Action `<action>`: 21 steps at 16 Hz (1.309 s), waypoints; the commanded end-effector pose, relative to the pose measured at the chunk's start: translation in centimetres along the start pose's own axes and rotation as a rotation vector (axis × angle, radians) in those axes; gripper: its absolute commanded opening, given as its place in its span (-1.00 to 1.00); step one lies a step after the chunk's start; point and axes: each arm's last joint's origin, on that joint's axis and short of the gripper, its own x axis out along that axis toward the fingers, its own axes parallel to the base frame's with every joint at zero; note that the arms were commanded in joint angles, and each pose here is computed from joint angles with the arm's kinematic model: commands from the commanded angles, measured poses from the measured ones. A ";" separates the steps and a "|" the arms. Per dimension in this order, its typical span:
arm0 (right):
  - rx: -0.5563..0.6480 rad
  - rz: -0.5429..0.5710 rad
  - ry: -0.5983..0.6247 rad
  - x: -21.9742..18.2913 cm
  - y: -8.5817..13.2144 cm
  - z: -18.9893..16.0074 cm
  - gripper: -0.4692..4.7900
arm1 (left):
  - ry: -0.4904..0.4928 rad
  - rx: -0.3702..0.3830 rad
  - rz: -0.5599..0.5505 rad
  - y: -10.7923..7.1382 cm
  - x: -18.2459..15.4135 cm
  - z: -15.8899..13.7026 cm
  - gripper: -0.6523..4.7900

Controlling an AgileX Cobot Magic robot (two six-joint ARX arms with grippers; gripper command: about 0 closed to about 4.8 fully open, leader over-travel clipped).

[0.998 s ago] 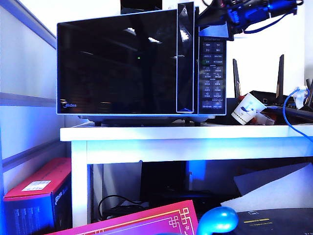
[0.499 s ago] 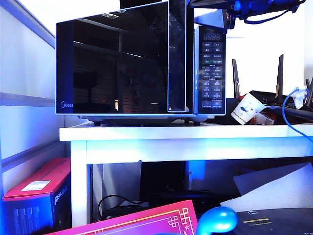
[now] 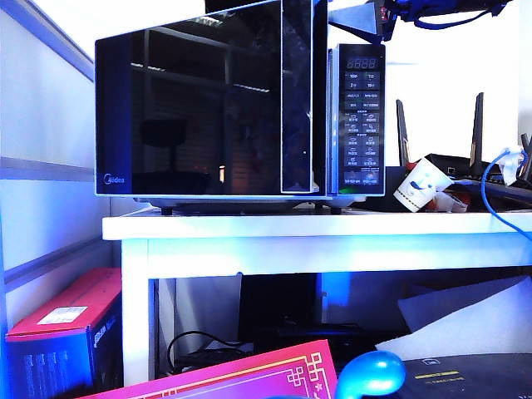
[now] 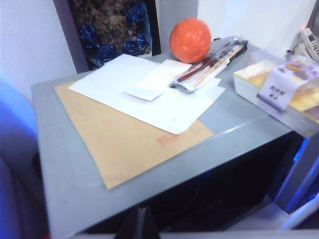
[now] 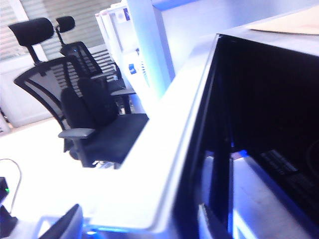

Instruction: Open the microwave door, place the box of snacks from the top of the microwave inside, then close the microwave door.

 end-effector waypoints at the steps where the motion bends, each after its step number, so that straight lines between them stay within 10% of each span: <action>1: 0.008 0.039 0.001 0.0 0.3 0.4 0.32 | -0.045 -0.011 -0.044 0.4 1.9 -0.3 -0.78; 21: 0.134 0.199 0.038 0.5 0.9 0.3 0.20 | 0.055 -0.005 -0.234 -4.1 10.9 -4.7 -0.78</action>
